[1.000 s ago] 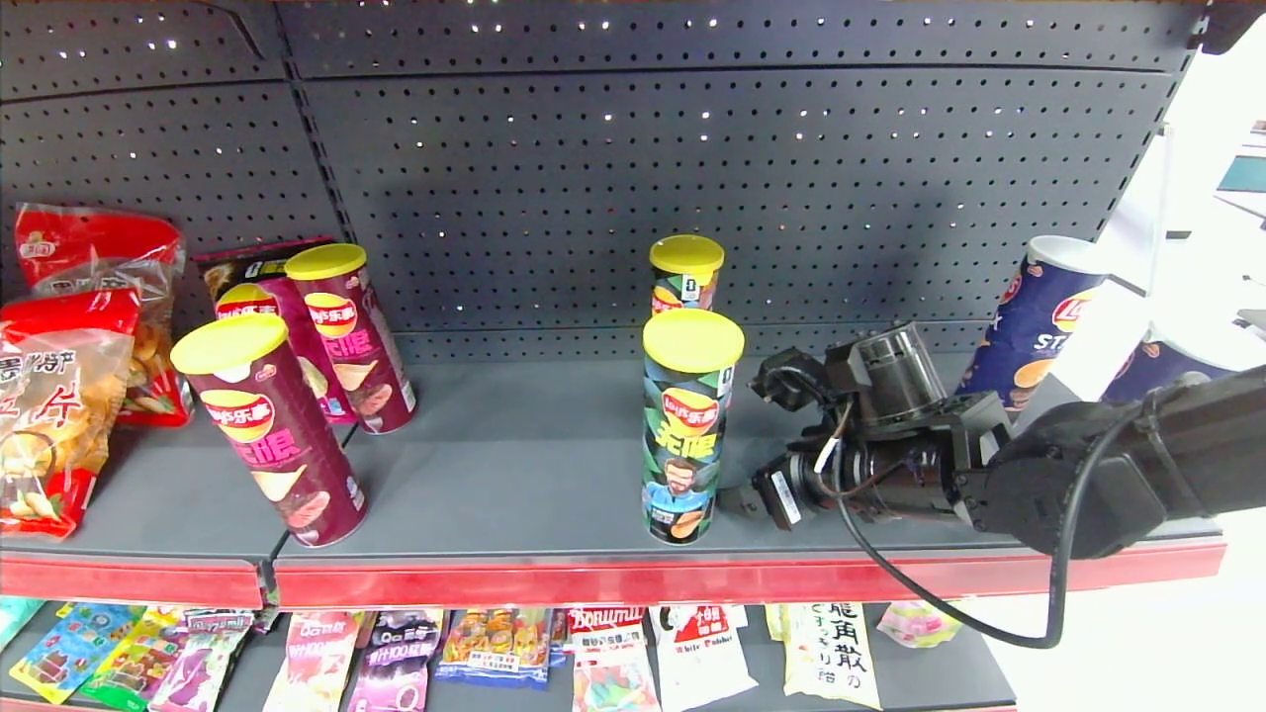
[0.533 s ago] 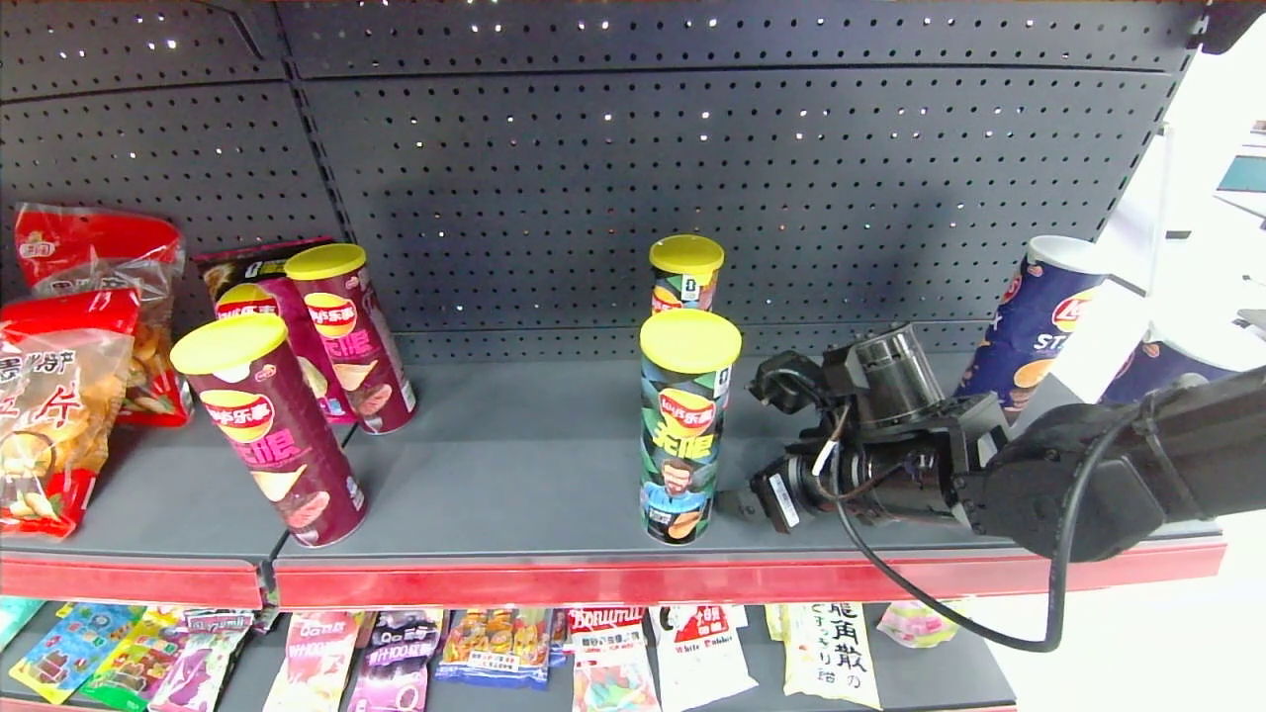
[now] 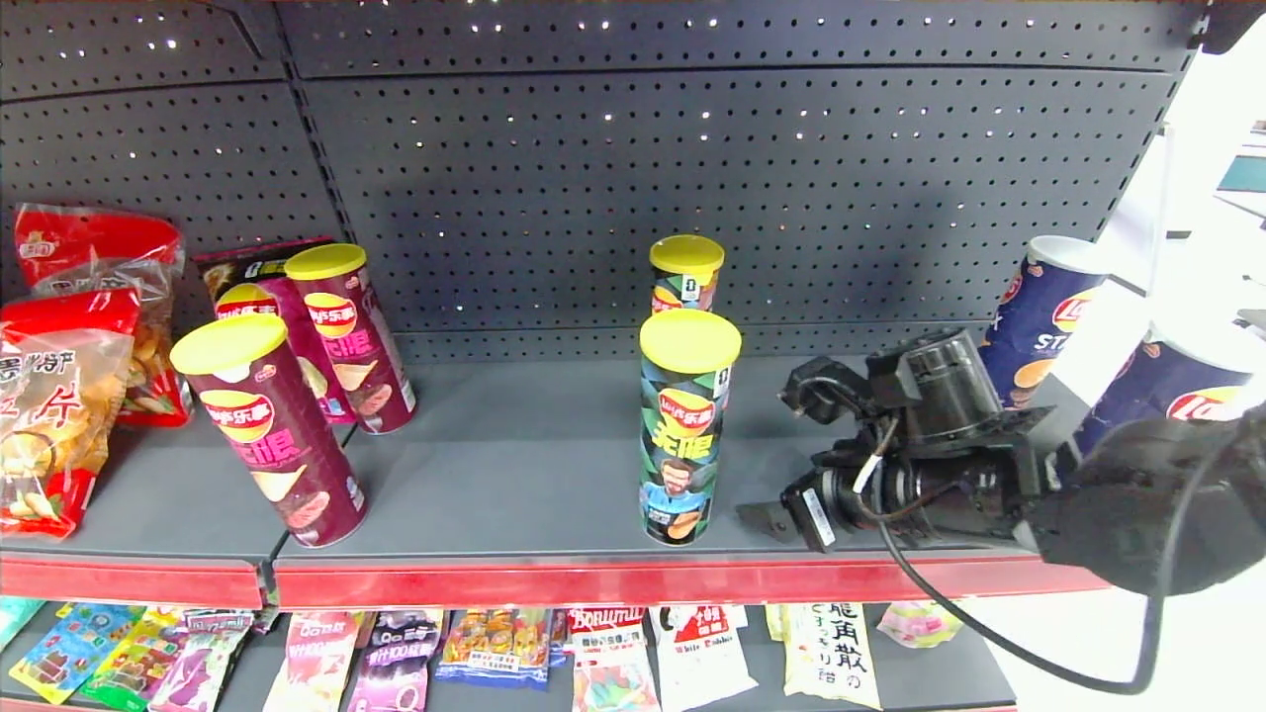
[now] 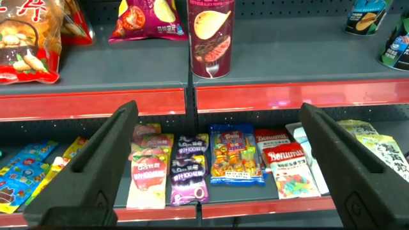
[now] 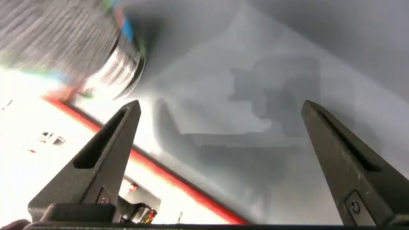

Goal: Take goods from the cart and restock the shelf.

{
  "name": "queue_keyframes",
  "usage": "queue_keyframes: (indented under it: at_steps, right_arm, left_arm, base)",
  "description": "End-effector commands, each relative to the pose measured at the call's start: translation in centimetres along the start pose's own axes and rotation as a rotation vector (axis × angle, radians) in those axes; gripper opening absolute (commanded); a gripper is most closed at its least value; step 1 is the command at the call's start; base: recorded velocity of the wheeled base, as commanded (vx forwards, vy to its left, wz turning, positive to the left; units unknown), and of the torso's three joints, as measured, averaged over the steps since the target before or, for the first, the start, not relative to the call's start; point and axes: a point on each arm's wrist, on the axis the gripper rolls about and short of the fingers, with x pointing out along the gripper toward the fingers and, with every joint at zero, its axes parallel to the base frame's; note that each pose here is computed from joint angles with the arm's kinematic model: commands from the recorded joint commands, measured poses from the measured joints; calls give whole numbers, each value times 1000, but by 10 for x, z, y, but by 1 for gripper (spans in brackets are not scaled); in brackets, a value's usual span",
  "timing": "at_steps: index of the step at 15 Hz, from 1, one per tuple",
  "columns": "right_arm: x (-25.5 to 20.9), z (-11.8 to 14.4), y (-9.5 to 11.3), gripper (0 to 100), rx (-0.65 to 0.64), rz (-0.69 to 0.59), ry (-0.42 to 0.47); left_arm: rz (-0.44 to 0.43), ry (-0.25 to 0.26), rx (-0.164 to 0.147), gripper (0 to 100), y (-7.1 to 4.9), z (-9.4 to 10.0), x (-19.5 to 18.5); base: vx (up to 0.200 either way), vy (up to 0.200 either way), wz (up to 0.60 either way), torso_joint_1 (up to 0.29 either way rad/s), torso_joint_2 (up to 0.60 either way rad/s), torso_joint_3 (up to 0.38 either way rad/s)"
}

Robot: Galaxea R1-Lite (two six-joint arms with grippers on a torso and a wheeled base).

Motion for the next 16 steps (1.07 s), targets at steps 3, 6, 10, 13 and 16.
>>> queue_keyframes:
  at_steps: [3, 6, 10, 13, 16]
  right_arm:
    - [-106, -48, -1, 100, -44, 5, -135]
    - [-142, -80, -3, 100, -83, -10, -204]
    - [-205, -179, -7, 100, -20, -110, -480]
    - [-225, -201, 0, 100, 48, -315, -658]
    - [-223, -220, 4, 100, 168, -437, -701]
  left_arm:
    - [2, 1, 0, 100, 0, 0, 0]
    - [2, 1, 0, 100, 0, 0, 0]
    - [0, 1, 0, 100, 0, 0, 0]
    - [2, 1, -1, 100, 0, 0, 0]
    - [2, 1, 0, 100, 0, 0, 0]
  base:
    - [0, 0, 0, 0, 0, 0]
    - [0, 0, 0, 0, 0, 0]
    - [0, 0, 0, 0, 0, 0]
    - [0, 0, 0, 0, 0, 0]
    - [0, 0, 0, 0, 0, 0]
